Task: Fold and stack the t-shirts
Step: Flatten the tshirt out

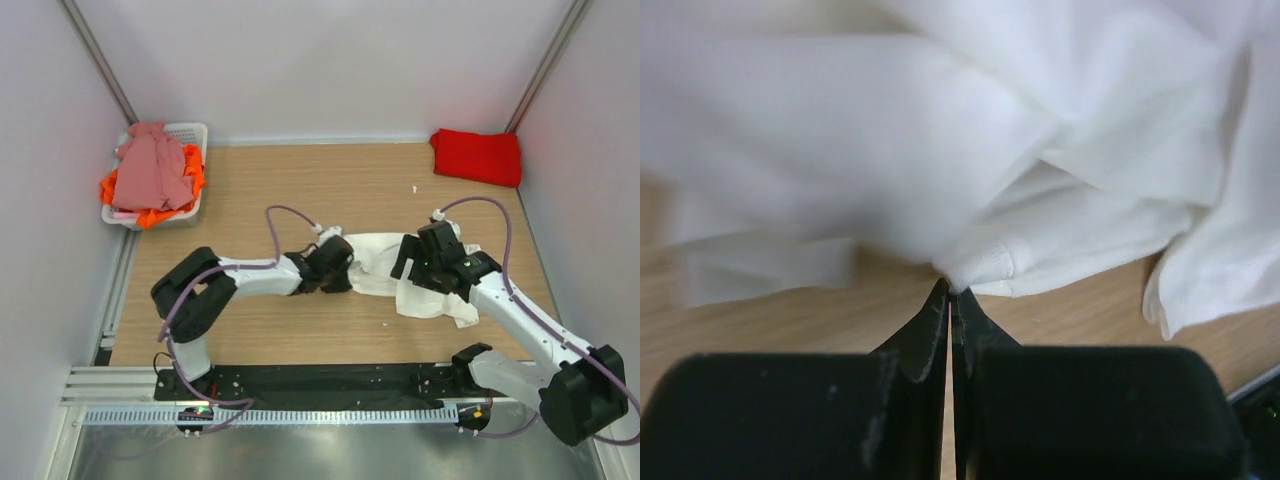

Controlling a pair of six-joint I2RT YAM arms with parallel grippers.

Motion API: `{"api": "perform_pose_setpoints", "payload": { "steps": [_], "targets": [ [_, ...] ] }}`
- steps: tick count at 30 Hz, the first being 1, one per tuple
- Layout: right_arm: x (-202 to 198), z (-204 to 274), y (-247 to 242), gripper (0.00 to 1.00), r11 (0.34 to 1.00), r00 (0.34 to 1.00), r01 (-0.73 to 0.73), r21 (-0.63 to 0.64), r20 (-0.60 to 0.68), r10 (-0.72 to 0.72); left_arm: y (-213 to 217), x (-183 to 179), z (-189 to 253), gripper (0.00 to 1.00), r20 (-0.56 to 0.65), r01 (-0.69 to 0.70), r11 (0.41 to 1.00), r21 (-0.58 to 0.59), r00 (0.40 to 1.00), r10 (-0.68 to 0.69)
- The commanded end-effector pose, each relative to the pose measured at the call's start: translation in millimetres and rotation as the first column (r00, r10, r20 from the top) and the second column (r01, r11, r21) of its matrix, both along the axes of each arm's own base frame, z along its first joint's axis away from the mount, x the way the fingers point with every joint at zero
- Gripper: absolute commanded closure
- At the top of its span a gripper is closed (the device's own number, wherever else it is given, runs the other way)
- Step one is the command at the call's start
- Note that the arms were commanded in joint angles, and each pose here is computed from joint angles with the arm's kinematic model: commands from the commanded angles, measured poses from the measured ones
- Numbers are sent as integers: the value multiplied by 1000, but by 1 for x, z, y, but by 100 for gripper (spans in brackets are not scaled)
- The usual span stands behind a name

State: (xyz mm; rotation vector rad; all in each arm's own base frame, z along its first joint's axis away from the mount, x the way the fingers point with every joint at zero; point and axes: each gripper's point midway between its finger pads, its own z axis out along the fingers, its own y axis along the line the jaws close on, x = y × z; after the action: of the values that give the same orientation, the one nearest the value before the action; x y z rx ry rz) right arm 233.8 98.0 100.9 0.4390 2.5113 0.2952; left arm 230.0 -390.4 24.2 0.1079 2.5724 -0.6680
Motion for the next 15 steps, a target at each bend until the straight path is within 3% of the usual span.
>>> {"api": "perform_pose_setpoints", "payload": {
  "steps": [1, 6, 9, 15],
  "targets": [
    [-6, -2, 34, 8, 998, 999, -52, -25, 5, 52, 67, 50, 30, 100, 46, -196, 980, -47, 979, 198],
    [-23, -19, 55, 18, 992, 994, -102, -70, -38, 99, 128, 71, 28, 100, 65, -320, 947, -19, 945, 321],
    [-34, -30, 70, 30, 984, 987, -151, -95, -71, 144, 132, 71, 21, 100, 47, -331, 942, -50, 942, 333],
    [-38, -30, 114, 31, 958, 968, -248, -141, -77, 239, 129, 70, 11, 100, 26, -314, 948, -48, 949, 315]
  ]
}}
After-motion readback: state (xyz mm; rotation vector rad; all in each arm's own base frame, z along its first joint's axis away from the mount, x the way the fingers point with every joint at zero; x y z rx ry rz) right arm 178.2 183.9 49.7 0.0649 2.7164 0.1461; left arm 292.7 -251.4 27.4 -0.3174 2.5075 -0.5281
